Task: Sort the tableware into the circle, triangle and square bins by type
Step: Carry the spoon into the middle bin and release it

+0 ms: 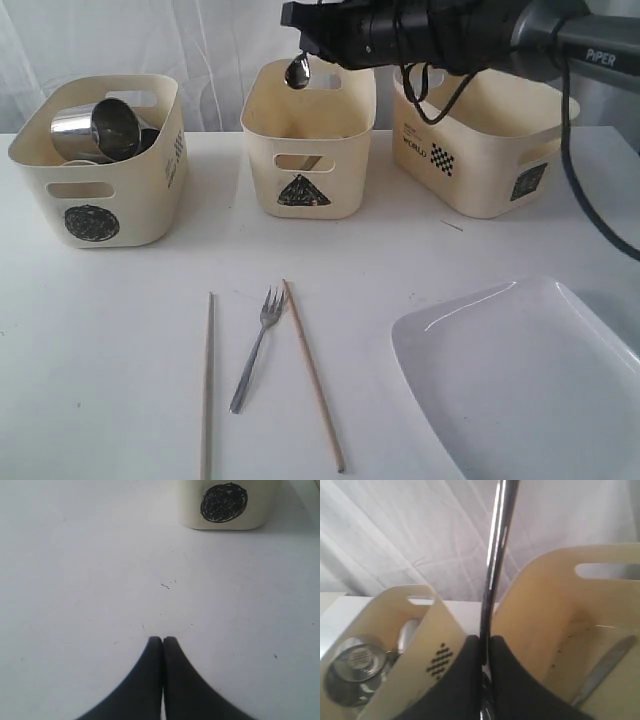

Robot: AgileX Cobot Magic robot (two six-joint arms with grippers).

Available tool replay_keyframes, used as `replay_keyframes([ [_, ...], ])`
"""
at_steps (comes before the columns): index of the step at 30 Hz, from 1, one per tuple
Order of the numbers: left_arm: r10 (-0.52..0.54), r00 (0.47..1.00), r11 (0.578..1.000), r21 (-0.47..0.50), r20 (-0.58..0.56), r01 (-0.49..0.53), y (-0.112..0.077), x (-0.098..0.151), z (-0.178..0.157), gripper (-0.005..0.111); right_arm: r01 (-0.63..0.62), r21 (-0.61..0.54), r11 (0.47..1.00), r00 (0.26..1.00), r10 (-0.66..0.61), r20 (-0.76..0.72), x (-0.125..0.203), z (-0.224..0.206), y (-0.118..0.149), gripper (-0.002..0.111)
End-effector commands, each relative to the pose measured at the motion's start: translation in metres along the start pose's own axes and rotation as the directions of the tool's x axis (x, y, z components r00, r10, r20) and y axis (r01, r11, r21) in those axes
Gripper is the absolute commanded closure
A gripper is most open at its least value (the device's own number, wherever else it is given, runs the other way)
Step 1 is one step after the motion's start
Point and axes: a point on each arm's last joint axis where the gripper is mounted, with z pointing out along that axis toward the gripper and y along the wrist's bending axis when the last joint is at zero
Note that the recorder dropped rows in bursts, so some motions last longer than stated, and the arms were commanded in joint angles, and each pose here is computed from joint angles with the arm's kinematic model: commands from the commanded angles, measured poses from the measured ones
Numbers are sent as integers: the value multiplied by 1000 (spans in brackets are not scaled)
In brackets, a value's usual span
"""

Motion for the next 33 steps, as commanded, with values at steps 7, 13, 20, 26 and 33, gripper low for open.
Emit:
replay_keyframes([
  [7, -6, 1000, 1000, 11, 5, 6, -1, 1, 0, 107, 81, 168, 983, 996, -86, 21, 27, 27, -40, 96],
  [13, -6, 1000, 1000, 11, 5, 6, -1, 1, 0, 107, 121, 110, 987, 993, -120, -23, 29, 26, -34, 79],
  [20, -6, 1000, 1000, 11, 5, 6, -1, 1, 0, 107, 177, -84, 981, 979, -184, -92, 4, -5, -2, 82],
  [26, -6, 1000, 1000, 11, 5, 6, -1, 1, 0, 107, 243, -144, 959, 811, -282, -512, 14, -54, 22, 108],
  [33, -6, 1000, 1000, 11, 5, 6, -1, 1, 0, 107, 288, 101, 952, 573, -87, -815, 68, -86, 43, 108],
])
